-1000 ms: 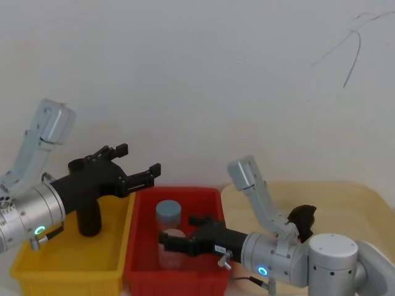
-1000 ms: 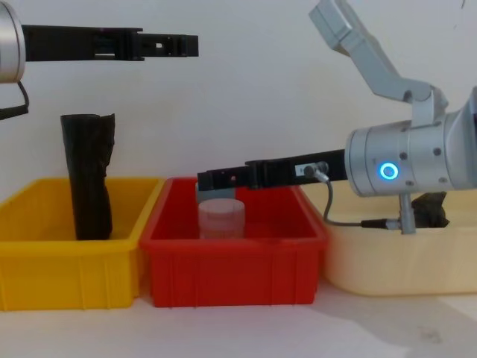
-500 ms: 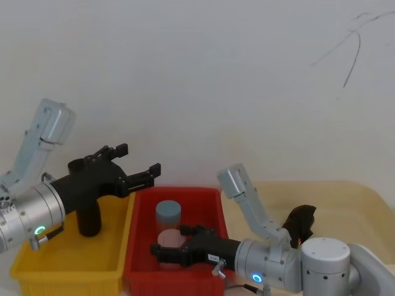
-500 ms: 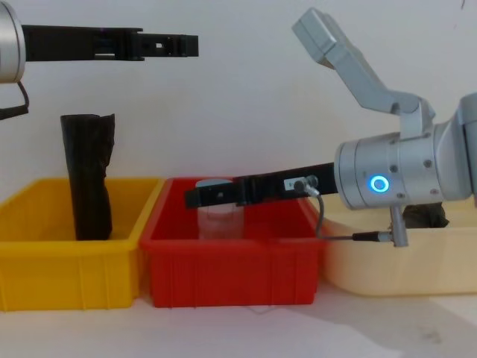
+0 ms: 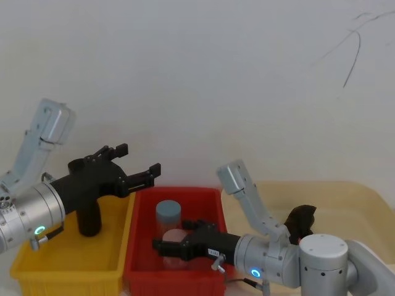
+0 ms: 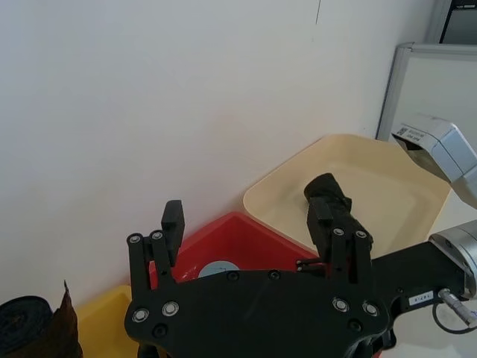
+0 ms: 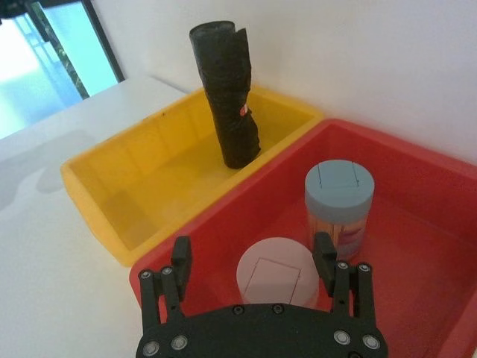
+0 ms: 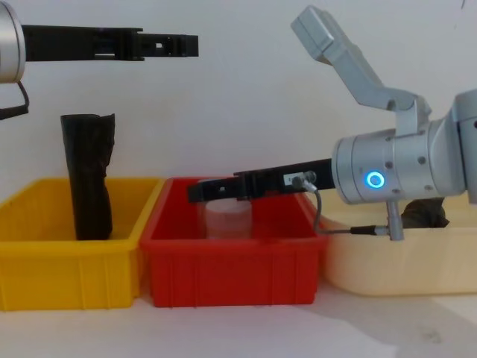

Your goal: Pick up the garbage bag with the one hand and transfer it to the other hand.

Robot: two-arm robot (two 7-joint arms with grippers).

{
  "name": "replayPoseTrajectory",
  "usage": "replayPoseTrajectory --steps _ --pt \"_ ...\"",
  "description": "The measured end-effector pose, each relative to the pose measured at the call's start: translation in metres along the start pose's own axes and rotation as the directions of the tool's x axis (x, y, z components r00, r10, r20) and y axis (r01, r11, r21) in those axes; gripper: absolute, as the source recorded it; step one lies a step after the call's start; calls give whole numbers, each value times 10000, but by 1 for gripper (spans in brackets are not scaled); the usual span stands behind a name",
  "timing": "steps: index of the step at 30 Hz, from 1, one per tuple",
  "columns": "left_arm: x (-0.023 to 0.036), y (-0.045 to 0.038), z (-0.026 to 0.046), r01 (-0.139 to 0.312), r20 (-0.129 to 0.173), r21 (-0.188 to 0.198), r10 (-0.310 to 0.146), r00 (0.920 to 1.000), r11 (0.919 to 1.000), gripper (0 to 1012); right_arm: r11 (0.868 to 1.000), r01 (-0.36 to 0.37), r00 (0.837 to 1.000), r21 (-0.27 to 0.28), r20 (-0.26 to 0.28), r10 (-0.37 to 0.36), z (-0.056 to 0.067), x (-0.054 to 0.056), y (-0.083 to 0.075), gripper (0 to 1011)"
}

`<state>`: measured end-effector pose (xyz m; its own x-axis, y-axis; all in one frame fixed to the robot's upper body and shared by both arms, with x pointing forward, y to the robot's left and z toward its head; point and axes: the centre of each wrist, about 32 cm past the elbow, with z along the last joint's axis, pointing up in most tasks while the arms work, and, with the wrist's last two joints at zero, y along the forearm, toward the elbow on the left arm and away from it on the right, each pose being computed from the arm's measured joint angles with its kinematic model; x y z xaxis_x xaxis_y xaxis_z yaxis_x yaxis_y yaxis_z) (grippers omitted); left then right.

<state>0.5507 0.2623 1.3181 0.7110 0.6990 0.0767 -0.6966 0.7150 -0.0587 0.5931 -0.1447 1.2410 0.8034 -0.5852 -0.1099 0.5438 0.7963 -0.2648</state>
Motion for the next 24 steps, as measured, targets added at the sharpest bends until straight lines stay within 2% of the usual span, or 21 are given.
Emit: replayPoseTrajectory --steps 12,24 --pt "0 0 0 0 0 0 0 10000 10000 1002 9997 71 9998 253 160 -75 56 -6 -24 999" --pt "0 0 0 0 -1 0 0 10000 10000 1001 9997 79 9996 216 256 -85 42 -3 -29 999"
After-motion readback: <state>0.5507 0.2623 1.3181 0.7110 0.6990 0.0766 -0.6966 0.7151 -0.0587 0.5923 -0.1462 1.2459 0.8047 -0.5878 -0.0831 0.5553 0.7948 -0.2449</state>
